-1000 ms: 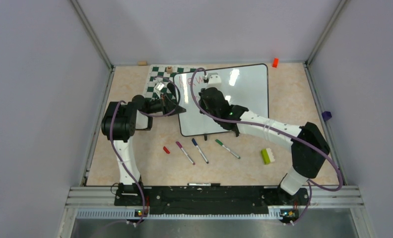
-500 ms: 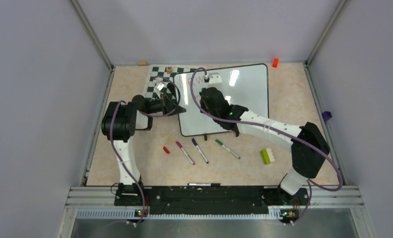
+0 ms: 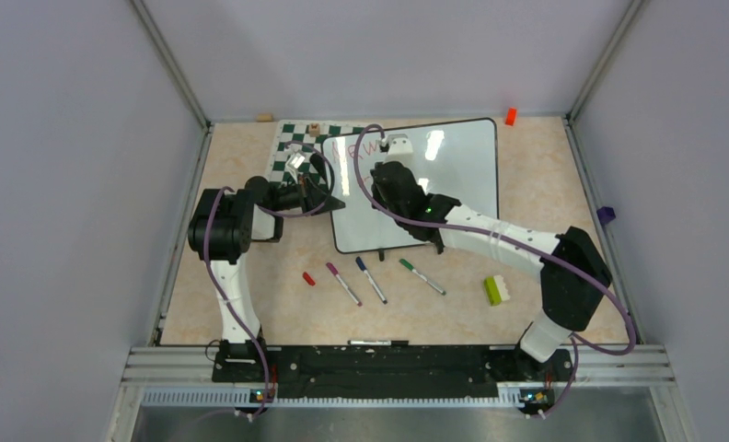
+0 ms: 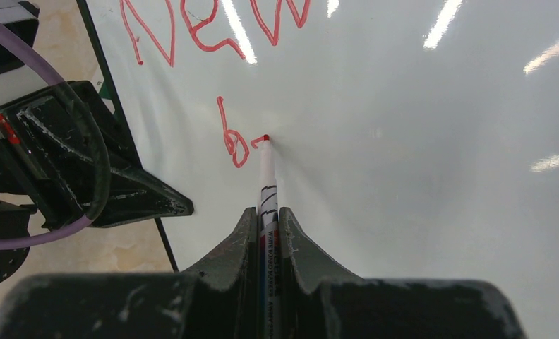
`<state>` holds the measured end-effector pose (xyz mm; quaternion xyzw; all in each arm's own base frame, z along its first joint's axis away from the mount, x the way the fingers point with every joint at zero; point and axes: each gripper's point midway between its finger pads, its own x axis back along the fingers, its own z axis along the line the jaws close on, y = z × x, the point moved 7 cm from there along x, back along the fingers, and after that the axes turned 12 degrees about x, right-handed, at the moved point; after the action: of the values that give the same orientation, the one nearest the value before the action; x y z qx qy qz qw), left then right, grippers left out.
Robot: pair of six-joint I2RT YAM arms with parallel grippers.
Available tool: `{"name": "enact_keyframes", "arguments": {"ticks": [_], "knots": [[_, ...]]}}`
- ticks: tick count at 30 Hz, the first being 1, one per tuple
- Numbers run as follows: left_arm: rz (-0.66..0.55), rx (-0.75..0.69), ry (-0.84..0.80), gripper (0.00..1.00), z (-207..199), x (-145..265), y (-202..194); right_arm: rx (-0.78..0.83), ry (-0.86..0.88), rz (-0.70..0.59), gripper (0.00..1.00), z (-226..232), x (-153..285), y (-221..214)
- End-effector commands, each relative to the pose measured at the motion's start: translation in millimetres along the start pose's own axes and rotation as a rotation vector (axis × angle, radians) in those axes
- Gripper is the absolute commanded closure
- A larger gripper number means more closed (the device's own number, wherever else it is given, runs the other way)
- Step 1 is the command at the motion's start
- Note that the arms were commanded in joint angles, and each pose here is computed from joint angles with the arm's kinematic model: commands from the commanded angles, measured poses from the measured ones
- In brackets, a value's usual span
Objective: Write a sentence on the whiteboard
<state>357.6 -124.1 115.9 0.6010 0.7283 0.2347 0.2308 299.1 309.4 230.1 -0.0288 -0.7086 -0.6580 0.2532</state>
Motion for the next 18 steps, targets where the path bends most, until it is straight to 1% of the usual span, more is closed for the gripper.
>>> {"name": "enact_keyframes", "arguments": {"ticks": [1,13,18], "knots": [[-0.002,-0.260,-0.028,1.00,1,-2,7,-0.015,-0.030,-0.037,1.00,-8,-4,20],[-0.001,-0.262,-0.029,1.00,1,-2,7,0.015,0.008,-0.011,1.00,-1,-10,18],[-0.001,-0.261,-0.029,1.00,1,-2,7,0.013,0.021,0.010,1.00,0,-9,11]]}}
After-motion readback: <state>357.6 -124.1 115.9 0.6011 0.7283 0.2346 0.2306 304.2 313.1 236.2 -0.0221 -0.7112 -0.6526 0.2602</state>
